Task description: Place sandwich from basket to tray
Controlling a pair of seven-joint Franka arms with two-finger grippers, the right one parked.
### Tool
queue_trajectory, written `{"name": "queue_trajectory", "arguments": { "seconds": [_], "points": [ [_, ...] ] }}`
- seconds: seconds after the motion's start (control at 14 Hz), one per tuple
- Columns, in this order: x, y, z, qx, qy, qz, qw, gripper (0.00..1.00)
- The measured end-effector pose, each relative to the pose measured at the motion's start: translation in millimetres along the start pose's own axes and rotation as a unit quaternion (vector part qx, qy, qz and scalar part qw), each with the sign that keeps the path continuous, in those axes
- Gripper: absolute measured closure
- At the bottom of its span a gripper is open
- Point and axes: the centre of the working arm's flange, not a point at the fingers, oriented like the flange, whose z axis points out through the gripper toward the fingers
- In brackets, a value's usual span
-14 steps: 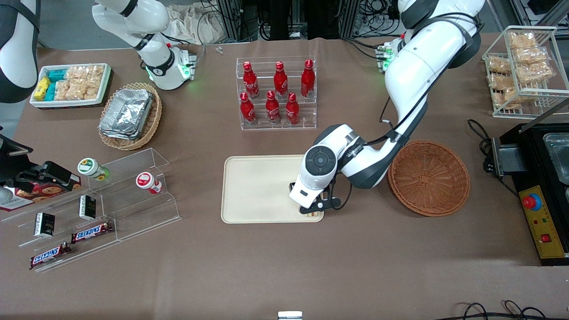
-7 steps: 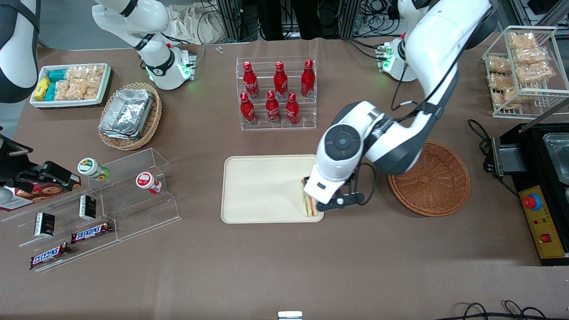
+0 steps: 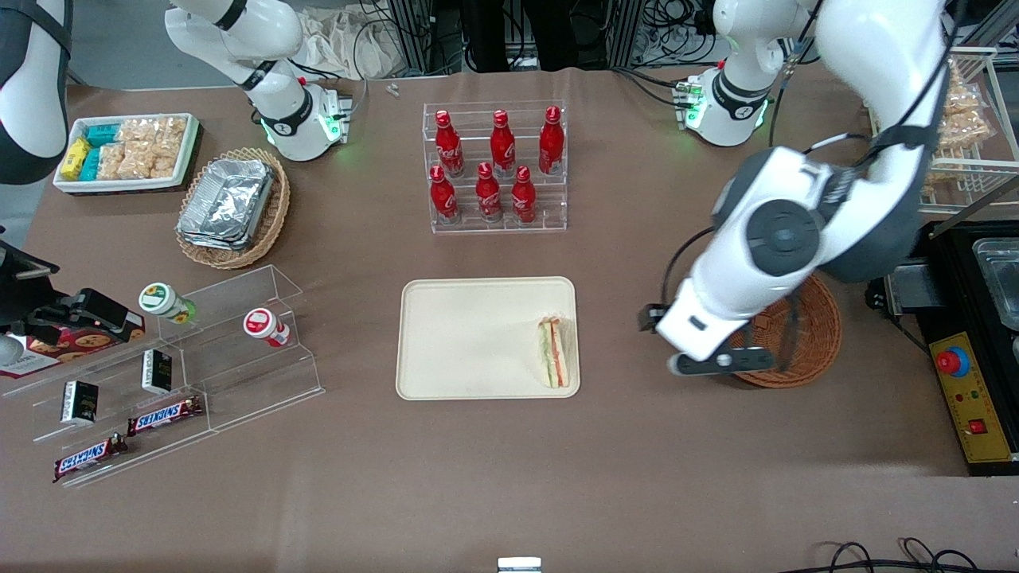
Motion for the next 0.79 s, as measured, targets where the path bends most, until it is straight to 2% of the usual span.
{"name": "queue_trajectory", "arguments": {
  "seconds": [0.14, 0.36, 0.5, 0.64, 0.79],
  "points": [
    [-11.4, -34.5, -9.7, 0.006, -0.004, -0.003, 1.0, 0.01],
    [-38.7, -60.9, -22.3, -0.003, -0.014, -0.019, 0.9997, 0.02],
    [-54.0, -80.9, -29.6, 0.004, -0.01, -0.01, 0.9999, 0.02],
    [-67.9, -103.4, -32.4, -0.005, -0.01, -0.01, 0.9999, 0.04],
    [-82.3, -117.7, -29.4, -0.003, 0.004, -0.009, 0.9999, 0.04]
  ]
}}
